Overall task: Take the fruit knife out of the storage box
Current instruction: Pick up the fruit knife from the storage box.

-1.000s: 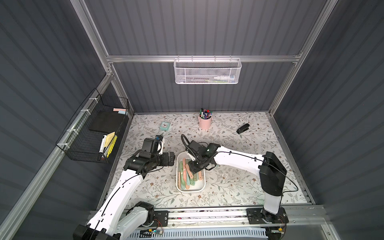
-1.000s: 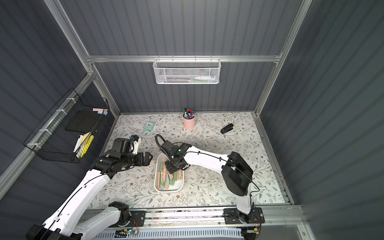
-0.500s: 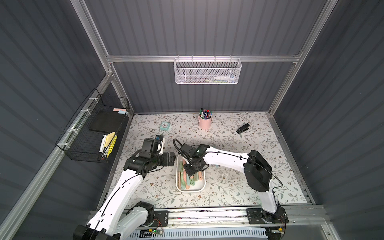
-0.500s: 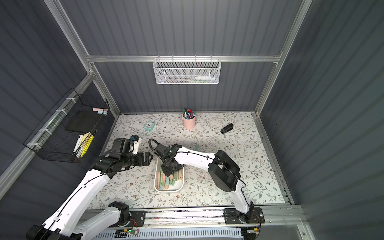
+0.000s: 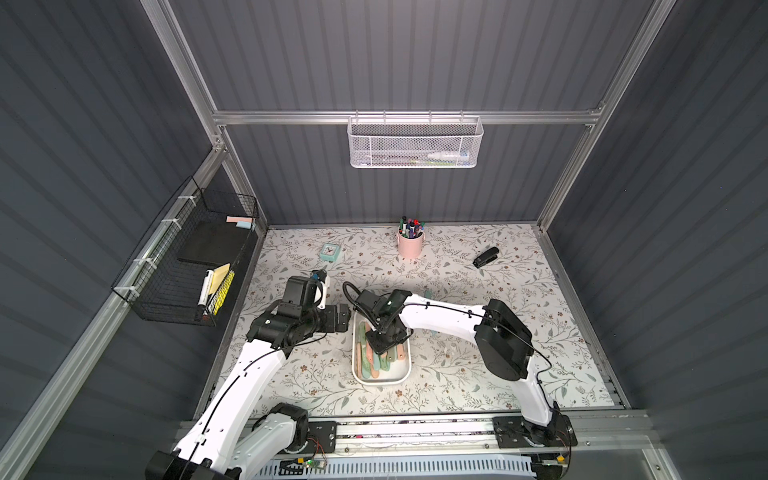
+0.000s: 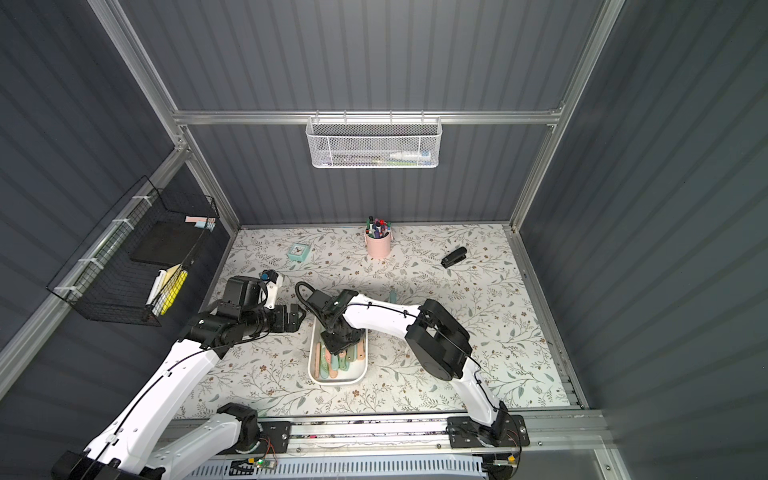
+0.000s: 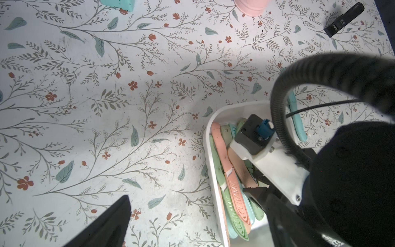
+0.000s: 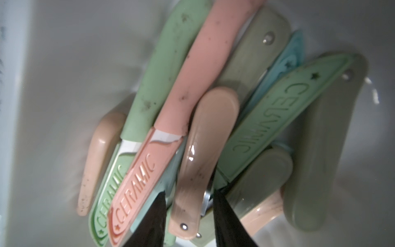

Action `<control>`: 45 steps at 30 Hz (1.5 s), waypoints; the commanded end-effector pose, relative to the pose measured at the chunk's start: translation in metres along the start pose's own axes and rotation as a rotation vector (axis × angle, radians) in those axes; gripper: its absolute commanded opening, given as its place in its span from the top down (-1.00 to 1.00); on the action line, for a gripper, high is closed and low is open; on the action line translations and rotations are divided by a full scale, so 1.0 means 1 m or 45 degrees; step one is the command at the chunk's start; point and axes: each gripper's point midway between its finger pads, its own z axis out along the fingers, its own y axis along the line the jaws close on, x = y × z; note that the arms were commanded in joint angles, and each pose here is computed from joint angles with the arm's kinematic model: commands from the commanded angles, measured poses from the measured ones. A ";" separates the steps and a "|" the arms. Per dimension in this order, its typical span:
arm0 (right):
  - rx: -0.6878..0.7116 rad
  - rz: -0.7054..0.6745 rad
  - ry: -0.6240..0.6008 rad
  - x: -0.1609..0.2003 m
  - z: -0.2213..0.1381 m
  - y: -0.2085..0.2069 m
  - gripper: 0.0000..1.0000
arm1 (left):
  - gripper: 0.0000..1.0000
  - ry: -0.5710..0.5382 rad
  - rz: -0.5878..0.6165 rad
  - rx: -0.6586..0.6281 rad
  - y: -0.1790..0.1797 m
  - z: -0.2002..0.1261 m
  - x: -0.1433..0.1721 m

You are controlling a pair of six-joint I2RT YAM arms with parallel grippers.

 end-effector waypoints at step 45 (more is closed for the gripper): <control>0.043 0.124 -0.246 -0.016 -0.076 -0.023 0.64 | -0.99 0.016 0.017 0.008 -0.002 -0.002 0.006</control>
